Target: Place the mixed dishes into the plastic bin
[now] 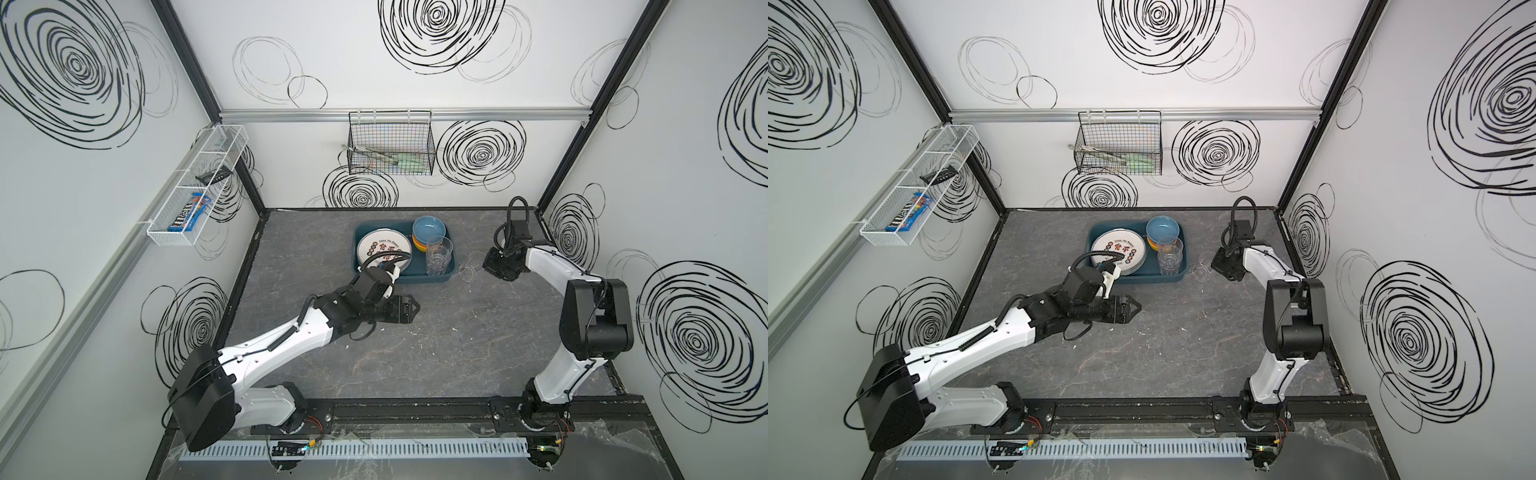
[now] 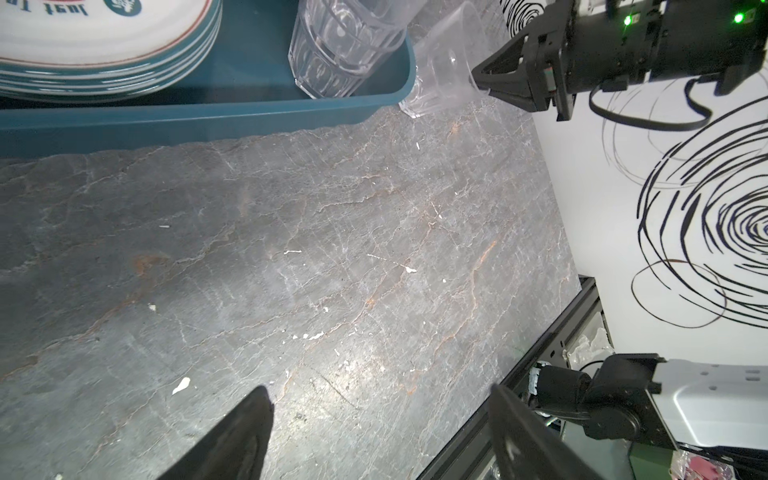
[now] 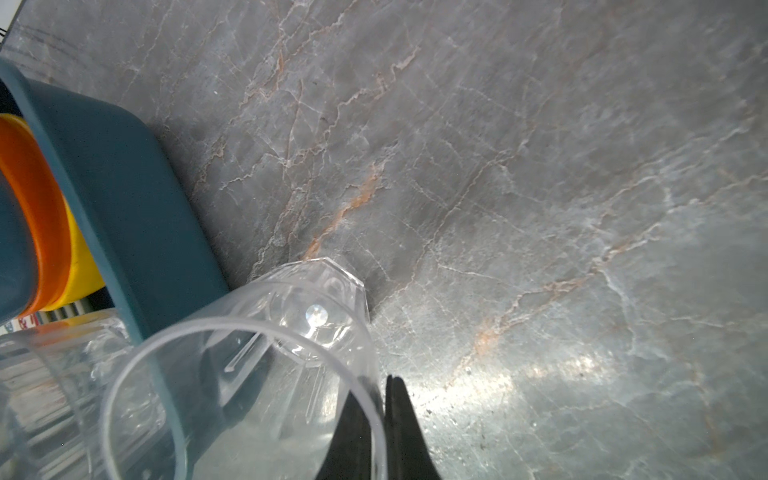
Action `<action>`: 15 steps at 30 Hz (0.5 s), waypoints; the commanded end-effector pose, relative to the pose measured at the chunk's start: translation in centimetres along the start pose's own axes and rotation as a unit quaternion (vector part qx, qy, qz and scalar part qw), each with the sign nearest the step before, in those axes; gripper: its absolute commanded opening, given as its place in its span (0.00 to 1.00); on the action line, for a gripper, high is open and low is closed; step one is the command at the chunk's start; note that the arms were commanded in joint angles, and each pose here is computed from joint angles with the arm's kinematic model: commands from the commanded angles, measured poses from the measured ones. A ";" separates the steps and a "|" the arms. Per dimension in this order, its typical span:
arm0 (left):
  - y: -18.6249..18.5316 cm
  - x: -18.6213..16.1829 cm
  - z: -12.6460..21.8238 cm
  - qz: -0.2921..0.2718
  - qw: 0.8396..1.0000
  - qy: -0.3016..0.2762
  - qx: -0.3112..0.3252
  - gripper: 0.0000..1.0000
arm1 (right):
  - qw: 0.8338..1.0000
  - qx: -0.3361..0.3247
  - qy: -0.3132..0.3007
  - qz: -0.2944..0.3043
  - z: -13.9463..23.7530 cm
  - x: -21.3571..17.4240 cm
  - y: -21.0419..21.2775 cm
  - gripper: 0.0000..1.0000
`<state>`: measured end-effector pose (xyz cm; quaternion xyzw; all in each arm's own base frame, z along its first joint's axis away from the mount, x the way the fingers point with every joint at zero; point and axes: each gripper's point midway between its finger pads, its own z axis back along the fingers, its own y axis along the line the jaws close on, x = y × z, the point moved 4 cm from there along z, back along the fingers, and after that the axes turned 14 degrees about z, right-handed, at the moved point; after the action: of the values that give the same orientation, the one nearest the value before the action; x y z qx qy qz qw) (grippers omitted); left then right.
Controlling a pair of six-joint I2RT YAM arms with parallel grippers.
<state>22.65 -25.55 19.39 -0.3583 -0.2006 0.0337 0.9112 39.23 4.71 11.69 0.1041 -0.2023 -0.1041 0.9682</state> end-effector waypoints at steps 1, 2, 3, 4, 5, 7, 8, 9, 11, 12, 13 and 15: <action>-0.5 0.7 0.8 0.004 1.000 -0.018 -0.025 0.85 | 1.000 -0.008 -0.024 0.015 2.0 1.2 0.8 0.05; -0.5 0.8 0.9 0.004 0.999 -0.020 -0.024 0.85 | 0.999 -0.012 -0.026 0.017 2.3 1.2 0.8 0.05; -0.4 0.9 1.0 0.005 0.999 -0.021 -0.025 0.85 | 0.999 -0.013 -0.030 0.021 2.7 1.4 1.0 0.05; -0.4 1.0 1.1 0.005 0.999 -0.023 -0.025 0.85 | 0.999 -0.015 -0.033 0.023 2.9 1.5 1.1 0.05; -0.3 1.0 1.2 0.006 0.999 -0.024 -0.026 0.85 | 0.999 -0.016 -0.036 0.026 3.3 1.6 1.2 0.05; -0.1 1.1 1.4 0.007 0.999 -0.026 -0.026 0.85 | 0.998 -0.018 -0.044 0.032 3.9 1.8 1.6 0.05; 0.0 1.2 1.5 0.008 0.999 -0.027 -0.025 0.85 | 0.998 -0.018 -0.046 0.035 4.2 1.8 1.9 0.04; 0.1 1.3 1.6 0.009 0.999 -0.029 -0.026 0.85 | 0.998 -0.018 -0.047 0.038 4.5 1.9 2.1 0.04; 0.3 1.5 1.9 0.012 0.999 -0.033 -0.025 0.85 | 0.998 -0.018 -0.050 0.046 5.0 2.1 2.6 0.04; 0.4 1.5 2.1 0.013 0.999 -0.035 -0.025 0.85 | 0.997 -0.021 -0.052 0.050 5.3 2.2 2.8 0.04; 0.5 1.6 2.2 0.014 0.999 -0.036 -0.025 0.85 | 0.997 -0.021 -0.056 0.053 5.7 2.4 3.1 0.04; 0.7 1.7 2.5 0.017 0.999 -0.041 -0.025 0.85 | 0.996 -0.024 -0.063 0.061 6.5 2.7 3.6 0.04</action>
<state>23.15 -23.44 20.30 -0.3683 -0.2178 0.0574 0.9020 39.73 6.22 16.34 0.0726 -0.2406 -0.0672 0.9656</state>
